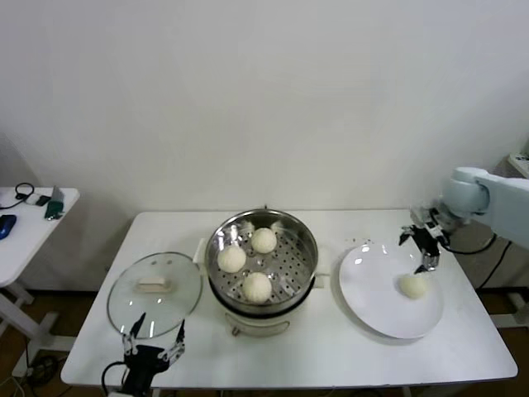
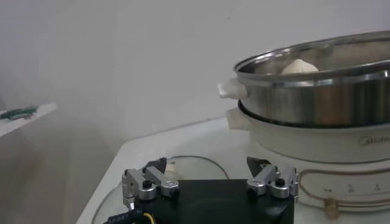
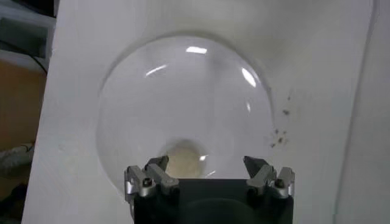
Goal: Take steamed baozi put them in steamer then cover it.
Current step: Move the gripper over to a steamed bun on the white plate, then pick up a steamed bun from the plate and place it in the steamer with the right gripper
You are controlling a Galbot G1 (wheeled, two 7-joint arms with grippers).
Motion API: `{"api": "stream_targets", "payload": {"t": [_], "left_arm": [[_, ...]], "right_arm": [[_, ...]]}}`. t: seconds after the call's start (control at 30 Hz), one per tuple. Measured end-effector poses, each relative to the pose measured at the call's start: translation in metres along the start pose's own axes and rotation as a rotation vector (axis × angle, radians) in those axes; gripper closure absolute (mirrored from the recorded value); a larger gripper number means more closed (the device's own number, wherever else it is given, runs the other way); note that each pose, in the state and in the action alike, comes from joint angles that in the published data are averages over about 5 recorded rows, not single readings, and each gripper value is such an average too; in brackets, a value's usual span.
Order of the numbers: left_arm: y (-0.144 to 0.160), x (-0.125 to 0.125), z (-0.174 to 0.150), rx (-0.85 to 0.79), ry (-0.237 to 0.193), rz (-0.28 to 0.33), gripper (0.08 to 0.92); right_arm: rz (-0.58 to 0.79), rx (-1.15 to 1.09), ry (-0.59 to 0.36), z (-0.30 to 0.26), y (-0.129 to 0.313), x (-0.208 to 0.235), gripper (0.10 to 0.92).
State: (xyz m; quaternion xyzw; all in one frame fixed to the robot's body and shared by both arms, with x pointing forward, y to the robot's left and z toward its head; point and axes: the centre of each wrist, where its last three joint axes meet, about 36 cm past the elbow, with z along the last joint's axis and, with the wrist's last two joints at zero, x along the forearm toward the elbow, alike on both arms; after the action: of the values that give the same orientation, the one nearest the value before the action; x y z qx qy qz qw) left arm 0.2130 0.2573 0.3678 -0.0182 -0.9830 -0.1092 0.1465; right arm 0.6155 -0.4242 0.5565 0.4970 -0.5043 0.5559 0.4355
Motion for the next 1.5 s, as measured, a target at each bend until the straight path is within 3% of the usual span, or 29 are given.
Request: {"api": "stream_targets", "payload": {"t": [0.37, 0.9, 1.33, 1.5], "left_arm": [[-0.002, 0.000, 0.003, -0.006, 0.008, 0.007, 0.177], [-0.002, -0.001, 0.002, -0.014, 0.008, 0.008, 0.177], [-0.003, 0.000, 0.003, -0.017, 0.008, 0.007, 0.177], [-0.004, 0.000, 0.002, -0.014, 0.005, 0.007, 0.177]], "right_arm": [[-0.014, -0.063, 0.039, 0.021, 0.021, -0.054, 0.200], [-0.011, -0.102, 0.040, 0.024, 0.016, -0.088, 0.206], [-0.029, -0.115, 0.031, 0.027, 0.016, -0.089, 0.385], [-0.027, -0.120, 0.020, 0.028, 0.014, -0.080, 0.402]]}}
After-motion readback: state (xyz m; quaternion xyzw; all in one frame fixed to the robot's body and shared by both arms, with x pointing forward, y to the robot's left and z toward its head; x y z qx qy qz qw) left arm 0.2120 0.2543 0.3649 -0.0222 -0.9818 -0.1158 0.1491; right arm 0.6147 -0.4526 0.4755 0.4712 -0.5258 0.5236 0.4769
